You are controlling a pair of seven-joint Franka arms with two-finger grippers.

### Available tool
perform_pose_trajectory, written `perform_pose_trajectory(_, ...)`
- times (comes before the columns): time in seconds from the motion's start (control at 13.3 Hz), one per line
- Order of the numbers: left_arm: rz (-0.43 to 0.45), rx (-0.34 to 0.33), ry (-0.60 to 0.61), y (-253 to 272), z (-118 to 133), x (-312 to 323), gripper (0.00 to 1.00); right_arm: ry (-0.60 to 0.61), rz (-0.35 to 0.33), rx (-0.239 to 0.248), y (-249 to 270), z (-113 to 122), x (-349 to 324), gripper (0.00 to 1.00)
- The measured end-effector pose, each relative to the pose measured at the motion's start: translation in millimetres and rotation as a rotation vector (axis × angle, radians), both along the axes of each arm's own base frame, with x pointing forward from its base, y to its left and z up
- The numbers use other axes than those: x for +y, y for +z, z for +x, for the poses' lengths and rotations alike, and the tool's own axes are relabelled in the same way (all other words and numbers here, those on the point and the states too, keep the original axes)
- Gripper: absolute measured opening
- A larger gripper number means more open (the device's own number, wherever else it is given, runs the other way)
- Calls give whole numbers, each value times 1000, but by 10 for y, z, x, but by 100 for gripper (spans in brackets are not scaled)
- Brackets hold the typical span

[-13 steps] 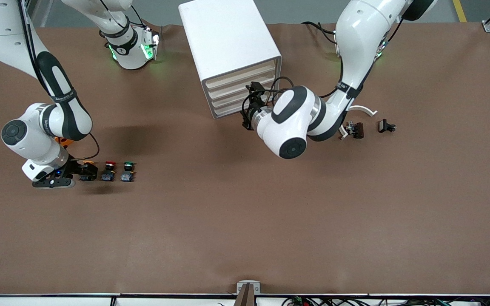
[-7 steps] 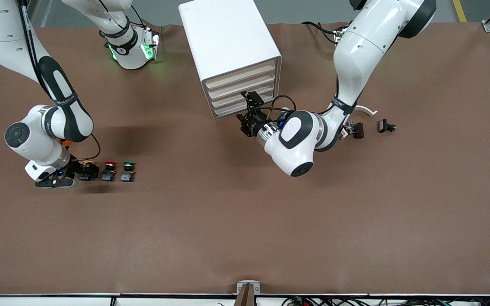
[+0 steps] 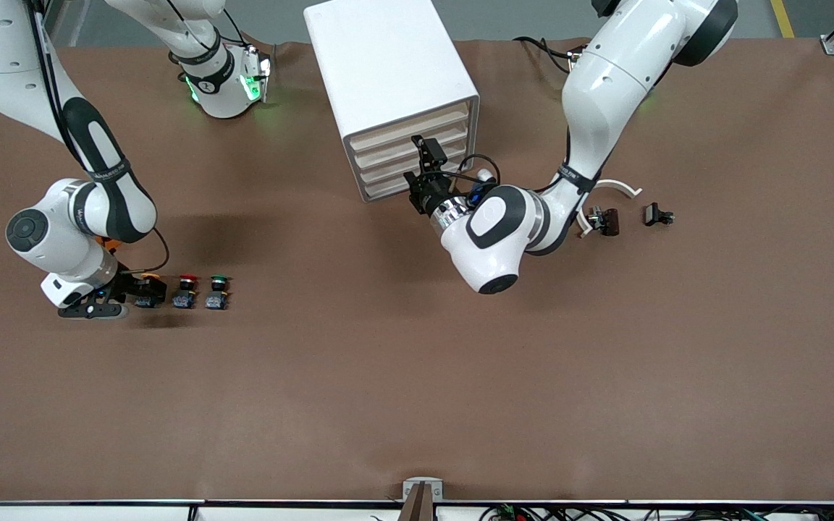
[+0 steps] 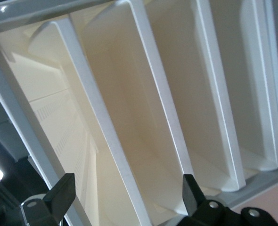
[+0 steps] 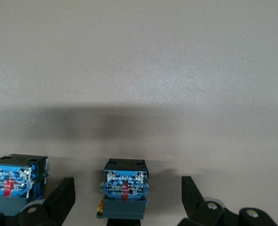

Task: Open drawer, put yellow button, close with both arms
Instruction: 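Pull the drawer open with the left gripper while the right gripper grasps the button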

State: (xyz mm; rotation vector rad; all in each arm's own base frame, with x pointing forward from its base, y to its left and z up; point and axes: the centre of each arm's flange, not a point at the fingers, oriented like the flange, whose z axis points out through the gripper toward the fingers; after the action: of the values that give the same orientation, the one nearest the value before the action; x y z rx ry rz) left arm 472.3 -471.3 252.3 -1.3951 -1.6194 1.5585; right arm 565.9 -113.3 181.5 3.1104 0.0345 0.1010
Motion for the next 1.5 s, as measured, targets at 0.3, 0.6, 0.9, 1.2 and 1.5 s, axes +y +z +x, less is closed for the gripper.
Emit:
perform_pose_trajectory(0.3, 74, 50, 12, -55, -29, -11, 100, -6, 5, 20, -30, -25, 5, 94)
perform_pose_trajectory(0.6, 119, 97, -20, -108, -177, -101, 88, 40, 5, 31, -39, -34, 7, 50)
perform_pose_trajectory(0.9, 121, 121, -70, -97, -334, -190, 55, 53, 8, 43, -29, -28, -12, 41)
perform_pose_trajectory(1.2, 159, 143, -67, -89, -331, -173, 15, 35, 45, 170, 340, 236, 41, 41)
perform_pose_trajectory(1.5, 204, 163, -60, -86, -332, -174, 15, -46, 103, 271, 1379, 656, 502, 41)
